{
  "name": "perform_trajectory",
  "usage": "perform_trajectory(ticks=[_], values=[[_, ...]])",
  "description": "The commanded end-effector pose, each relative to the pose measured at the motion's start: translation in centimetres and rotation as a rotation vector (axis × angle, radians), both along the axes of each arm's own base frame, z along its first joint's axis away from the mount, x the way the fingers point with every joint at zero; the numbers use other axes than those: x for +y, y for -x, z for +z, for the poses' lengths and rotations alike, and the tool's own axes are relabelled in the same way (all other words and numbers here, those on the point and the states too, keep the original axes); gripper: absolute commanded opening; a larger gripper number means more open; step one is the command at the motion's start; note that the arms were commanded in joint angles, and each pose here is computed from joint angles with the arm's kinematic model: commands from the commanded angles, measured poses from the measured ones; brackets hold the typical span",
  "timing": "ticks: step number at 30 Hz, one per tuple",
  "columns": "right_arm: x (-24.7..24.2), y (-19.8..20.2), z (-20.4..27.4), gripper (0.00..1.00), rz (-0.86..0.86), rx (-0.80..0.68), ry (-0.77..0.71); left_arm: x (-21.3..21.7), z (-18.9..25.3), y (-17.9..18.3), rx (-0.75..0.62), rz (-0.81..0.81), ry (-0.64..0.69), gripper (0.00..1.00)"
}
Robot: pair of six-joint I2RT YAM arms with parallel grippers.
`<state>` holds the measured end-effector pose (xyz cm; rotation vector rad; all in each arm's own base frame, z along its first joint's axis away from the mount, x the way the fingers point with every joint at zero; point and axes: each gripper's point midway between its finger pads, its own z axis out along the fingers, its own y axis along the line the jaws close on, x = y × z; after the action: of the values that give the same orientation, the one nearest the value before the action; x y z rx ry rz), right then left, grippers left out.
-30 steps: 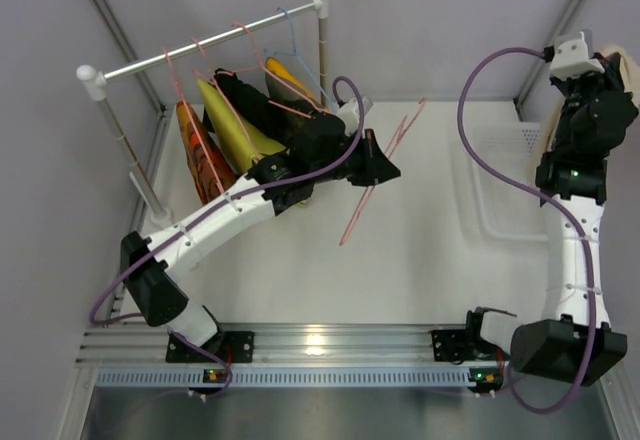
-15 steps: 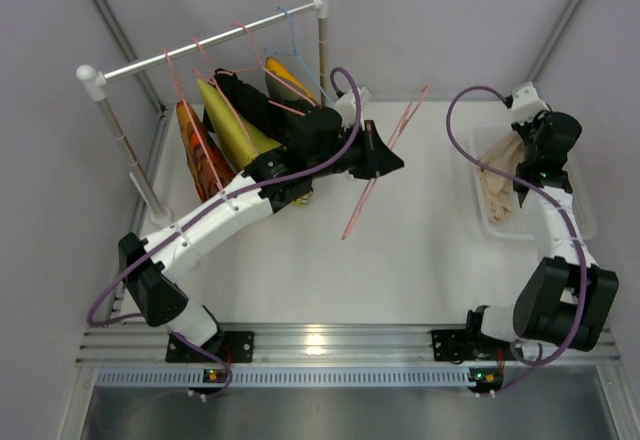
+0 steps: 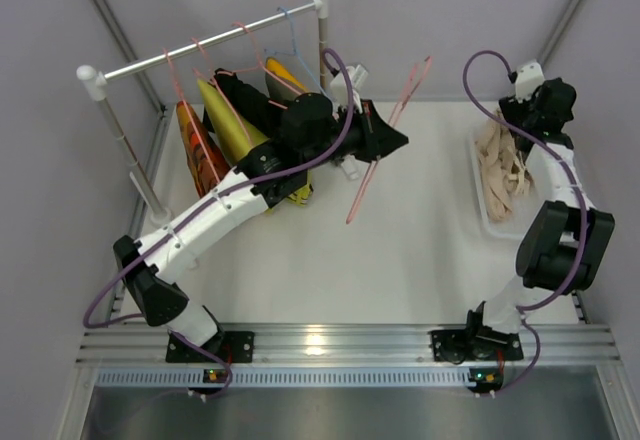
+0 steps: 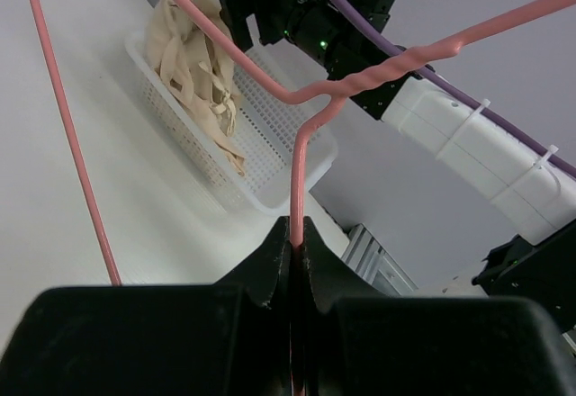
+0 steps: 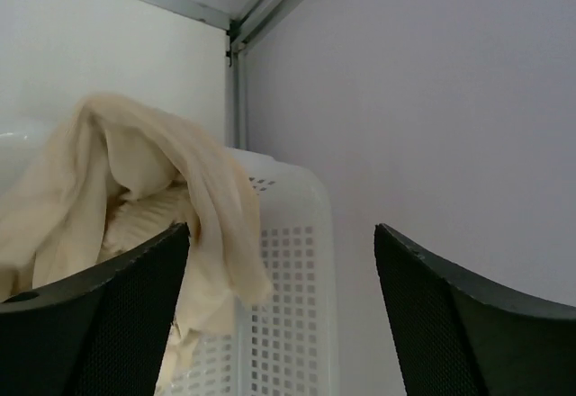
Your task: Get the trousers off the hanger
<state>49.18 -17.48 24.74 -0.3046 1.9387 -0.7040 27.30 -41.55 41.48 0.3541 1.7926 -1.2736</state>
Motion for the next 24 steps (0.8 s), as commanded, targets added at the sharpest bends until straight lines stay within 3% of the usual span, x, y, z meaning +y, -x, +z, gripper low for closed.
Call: perform_trajectory(ticks=[1, 2, 8, 15, 24], values=[[0.2, 1.9, 0.5, 0.84, 0.018, 0.042, -0.074, 1.1, 5.5, 0.2, -0.138, 0.018, 0.106, 0.00], [0.5, 2.4, -0.1, 0.99, 0.032, 0.058, -0.090, 1.4, 6.1, 0.5, -0.147, 0.015, 0.117, 0.00], [1.5, 5.4, -0.2, 0.99, 0.059, 0.110, -0.203, 3.5, 8.4, 1.9, -0.196, 0.024, 0.147, 0.00], [3.7, 8.4, 5.0, 0.99, 0.112, 0.017, -0.308, 7.1, 9.9, 3.2, -0.263, 0.070, 0.158, 0.00], [7.8, 10.4, 10.5, 1.00, 0.245, -0.114, -0.421, 17.0, 11.9, 1.2, -0.279, 0.242, 0.247, 0.00]])
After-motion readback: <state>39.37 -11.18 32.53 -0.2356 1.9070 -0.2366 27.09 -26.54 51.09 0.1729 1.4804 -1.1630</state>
